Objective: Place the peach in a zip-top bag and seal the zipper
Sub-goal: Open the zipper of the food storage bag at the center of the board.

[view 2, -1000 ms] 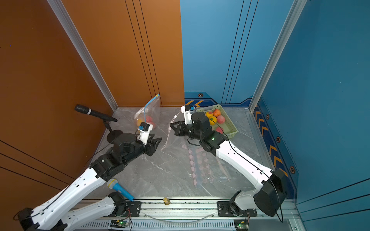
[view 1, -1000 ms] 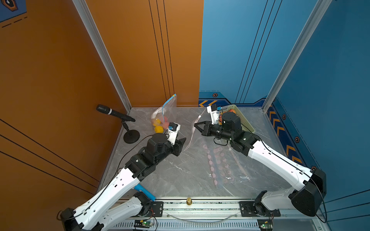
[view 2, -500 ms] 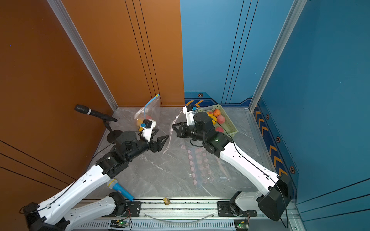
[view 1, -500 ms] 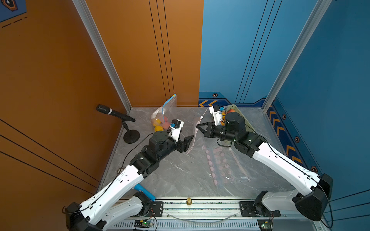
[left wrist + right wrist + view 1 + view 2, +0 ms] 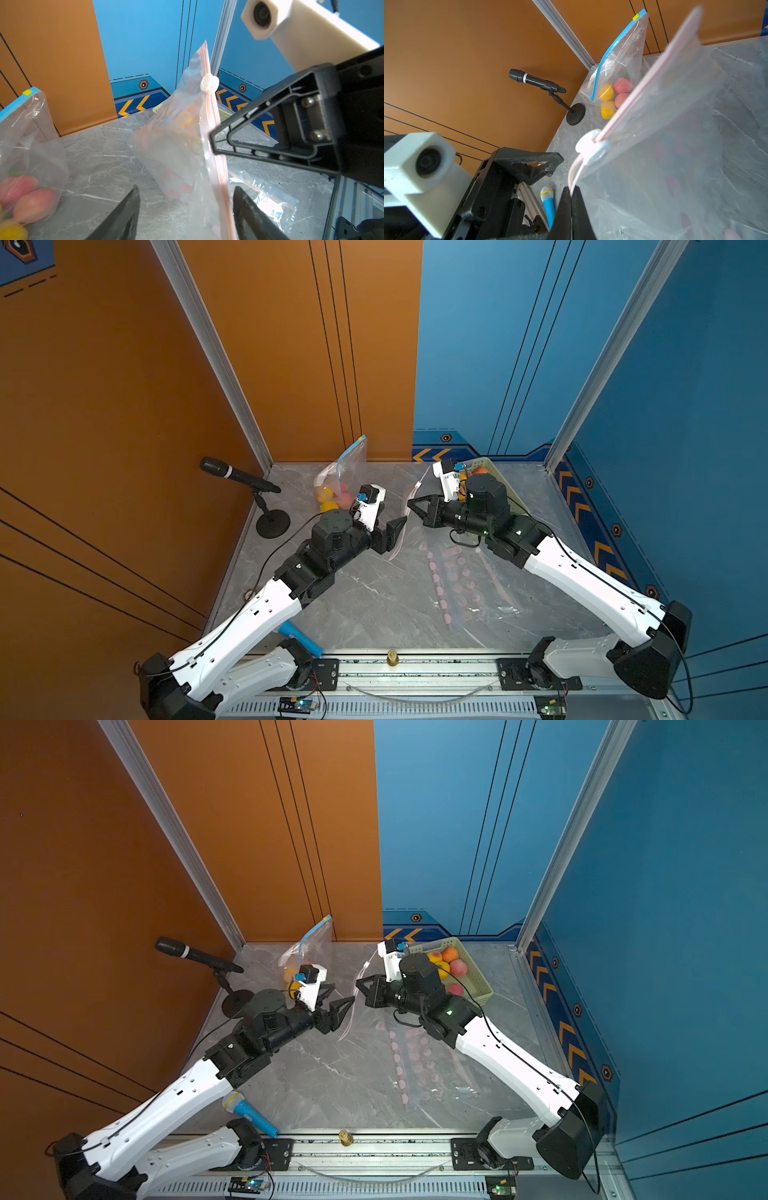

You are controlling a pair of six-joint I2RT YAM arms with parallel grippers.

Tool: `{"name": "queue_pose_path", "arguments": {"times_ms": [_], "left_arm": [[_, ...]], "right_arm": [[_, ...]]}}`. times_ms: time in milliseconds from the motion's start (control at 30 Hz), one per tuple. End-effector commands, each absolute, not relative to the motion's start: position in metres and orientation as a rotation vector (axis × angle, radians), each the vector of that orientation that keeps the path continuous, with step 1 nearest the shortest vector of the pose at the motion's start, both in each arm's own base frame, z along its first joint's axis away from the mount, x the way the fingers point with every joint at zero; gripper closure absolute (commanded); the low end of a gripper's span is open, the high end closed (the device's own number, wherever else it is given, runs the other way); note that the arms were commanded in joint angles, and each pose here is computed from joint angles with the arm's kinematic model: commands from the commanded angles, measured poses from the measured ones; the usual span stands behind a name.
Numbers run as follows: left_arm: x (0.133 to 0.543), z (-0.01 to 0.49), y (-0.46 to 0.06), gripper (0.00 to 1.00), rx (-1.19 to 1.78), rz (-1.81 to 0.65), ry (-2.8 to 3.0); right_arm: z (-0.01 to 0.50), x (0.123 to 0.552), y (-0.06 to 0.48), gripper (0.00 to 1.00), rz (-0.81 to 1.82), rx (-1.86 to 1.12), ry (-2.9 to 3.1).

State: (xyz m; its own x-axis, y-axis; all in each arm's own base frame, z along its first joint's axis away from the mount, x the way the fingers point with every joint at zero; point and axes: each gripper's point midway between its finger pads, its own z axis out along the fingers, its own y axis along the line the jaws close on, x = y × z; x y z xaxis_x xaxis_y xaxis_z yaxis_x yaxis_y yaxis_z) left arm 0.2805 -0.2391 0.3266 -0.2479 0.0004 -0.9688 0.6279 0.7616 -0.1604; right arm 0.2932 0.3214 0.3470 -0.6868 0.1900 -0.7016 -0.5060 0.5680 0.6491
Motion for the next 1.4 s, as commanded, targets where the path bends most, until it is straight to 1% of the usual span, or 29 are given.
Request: {"name": "queue_pose_path", "arguments": {"times_ms": [0, 200, 233, 333, 367, 600, 700, 733, 800, 833, 967, 1033, 1233, 1367], "left_arm": [[0.282, 0.341, -0.241, 0.3, 0.481, -0.663, 1.702], [0.286, 0.337, -0.244, 0.29, 0.475, -0.665, 1.717], [0.287, 0.336, -0.244, 0.33, 0.466, -0.662, 1.723], [0.292, 0.33, -0.243, 0.49, 0.441, -0.657, 1.744], [0.294, 0.33, -0.243, 0.53, 0.434, -0.66, 1.745], [0.301, 0.326, -0.244, 0.71, 0.405, -0.671, 1.752], [0.304, 0.323, -0.243, 0.71, 0.391, -0.661, 1.754], [0.304, 0.323, -0.243, 0.69, 0.389, -0.659, 1.753], [0.306, 0.321, -0.244, 0.57, 0.386, -0.655, 1.752], [0.306, 0.32, -0.244, 0.53, 0.386, -0.656, 1.752], [0.307, 0.314, -0.252, 0.52, 0.406, -0.662, 1.769], [0.307, 0.308, -0.254, 0.54, 0.413, -0.658, 1.786], [0.311, 0.299, -0.255, 0.76, 0.406, -0.646, 1.818], [0.314, 0.304, -0.25, 1.0, 0.376, -0.631, 1.817]], "right_arm": [[0.365, 0.289, 0.319, 1.0, 1.146, -0.276, 1.989], [0.364, 0.288, 0.322, 1.0, 1.149, -0.285, 1.992], [0.364, 0.287, 0.323, 1.0, 1.15, -0.286, 1.996], [0.362, 0.288, 0.324, 1.0, 1.148, -0.286, 2.001], [0.361, 0.287, 0.325, 1.0, 1.149, -0.288, 2.007], [0.349, 0.287, 0.325, 1.0, 1.135, -0.285, 2.054], [0.343, 0.287, 0.327, 1.0, 1.141, -0.277, 2.074], [0.342, 0.287, 0.327, 1.0, 1.145, -0.273, 2.078], [0.339, 0.288, 0.328, 1.0, 1.152, -0.263, 2.084], [0.338, 0.289, 0.329, 1.0, 1.157, -0.26, 2.083], [0.335, 0.29, 0.334, 1.0, 1.175, -0.258, 2.086], [0.335, 0.29, 0.335, 1.0, 1.177, -0.26, 2.084], [0.336, 0.289, 0.33, 1.0, 1.143, -0.267, 2.089], [0.33, 0.29, 0.32, 1.0, 1.058, -0.263, 2.123]]}}
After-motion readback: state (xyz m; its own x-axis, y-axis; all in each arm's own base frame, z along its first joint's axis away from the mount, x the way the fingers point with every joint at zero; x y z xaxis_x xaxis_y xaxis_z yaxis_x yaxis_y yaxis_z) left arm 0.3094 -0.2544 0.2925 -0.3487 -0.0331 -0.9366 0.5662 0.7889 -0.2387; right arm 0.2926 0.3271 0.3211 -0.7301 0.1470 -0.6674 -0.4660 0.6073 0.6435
